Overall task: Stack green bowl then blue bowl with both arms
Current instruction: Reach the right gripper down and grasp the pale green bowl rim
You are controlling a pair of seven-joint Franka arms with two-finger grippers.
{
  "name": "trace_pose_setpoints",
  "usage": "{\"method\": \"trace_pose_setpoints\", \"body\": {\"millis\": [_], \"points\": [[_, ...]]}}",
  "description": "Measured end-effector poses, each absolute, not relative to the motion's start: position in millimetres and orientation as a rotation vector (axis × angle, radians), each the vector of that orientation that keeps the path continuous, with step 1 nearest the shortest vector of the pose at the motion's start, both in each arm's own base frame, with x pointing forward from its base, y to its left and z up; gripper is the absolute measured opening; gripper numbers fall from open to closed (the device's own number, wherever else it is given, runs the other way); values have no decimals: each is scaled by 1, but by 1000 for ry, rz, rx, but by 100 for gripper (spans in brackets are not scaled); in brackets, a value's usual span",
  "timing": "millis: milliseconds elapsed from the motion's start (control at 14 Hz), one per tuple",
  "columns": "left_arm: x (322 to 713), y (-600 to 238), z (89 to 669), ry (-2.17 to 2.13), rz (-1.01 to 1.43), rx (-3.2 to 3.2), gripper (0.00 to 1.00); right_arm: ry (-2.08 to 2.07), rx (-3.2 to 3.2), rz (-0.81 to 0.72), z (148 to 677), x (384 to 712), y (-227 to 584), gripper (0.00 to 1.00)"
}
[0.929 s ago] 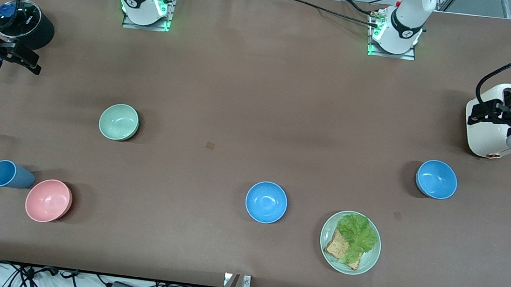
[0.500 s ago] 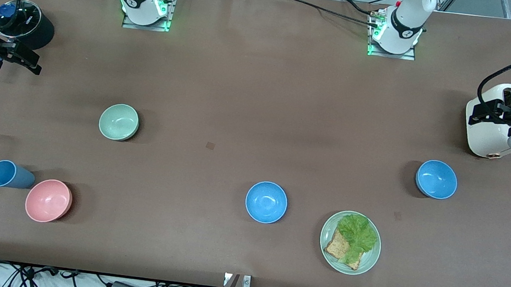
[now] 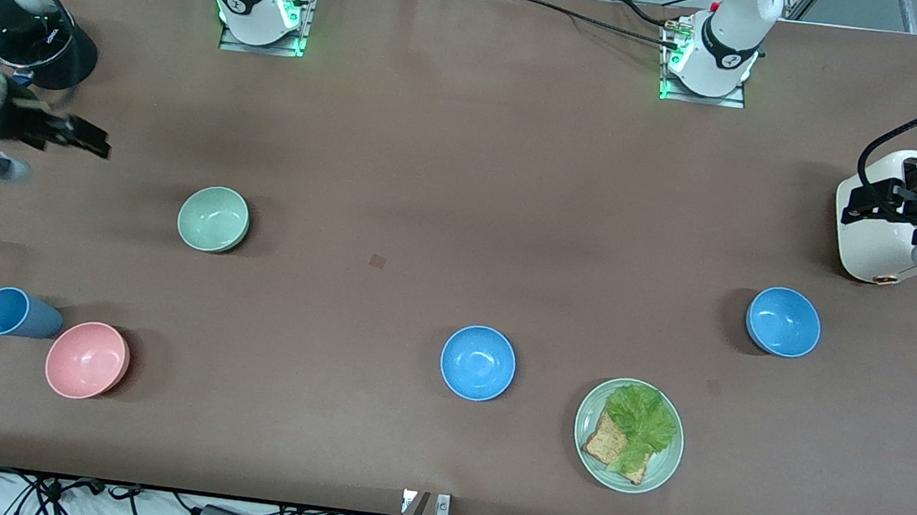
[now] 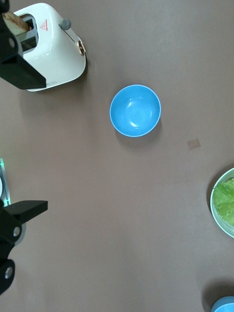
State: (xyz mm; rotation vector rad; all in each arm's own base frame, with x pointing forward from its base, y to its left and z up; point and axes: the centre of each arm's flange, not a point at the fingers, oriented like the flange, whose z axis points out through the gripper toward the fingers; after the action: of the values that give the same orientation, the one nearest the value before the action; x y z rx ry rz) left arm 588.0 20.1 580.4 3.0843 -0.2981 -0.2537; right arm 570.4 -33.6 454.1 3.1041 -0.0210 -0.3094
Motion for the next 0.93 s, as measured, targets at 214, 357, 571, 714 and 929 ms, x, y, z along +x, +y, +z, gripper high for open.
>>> {"method": "trace_pose_setpoints", "body": {"millis": [214,357,571,714,929], "points": [[588,20,580,-297,-255,3084,100,1,3093,-375,373,596,-27,100],[588,22,580,-294,-256,3084,100,4,3087,-404,325,606,-28,100],[588,22,579,-292,-258,3084,100,-2,3083,-478,268,609,-27,100],[588,23,579,-291,-259,3084,100,-22,3090,-542,239,606,-27,100],[588,23,579,-291,-259,3084,100,-32,3083,-613,211,601,-28,90]]}}
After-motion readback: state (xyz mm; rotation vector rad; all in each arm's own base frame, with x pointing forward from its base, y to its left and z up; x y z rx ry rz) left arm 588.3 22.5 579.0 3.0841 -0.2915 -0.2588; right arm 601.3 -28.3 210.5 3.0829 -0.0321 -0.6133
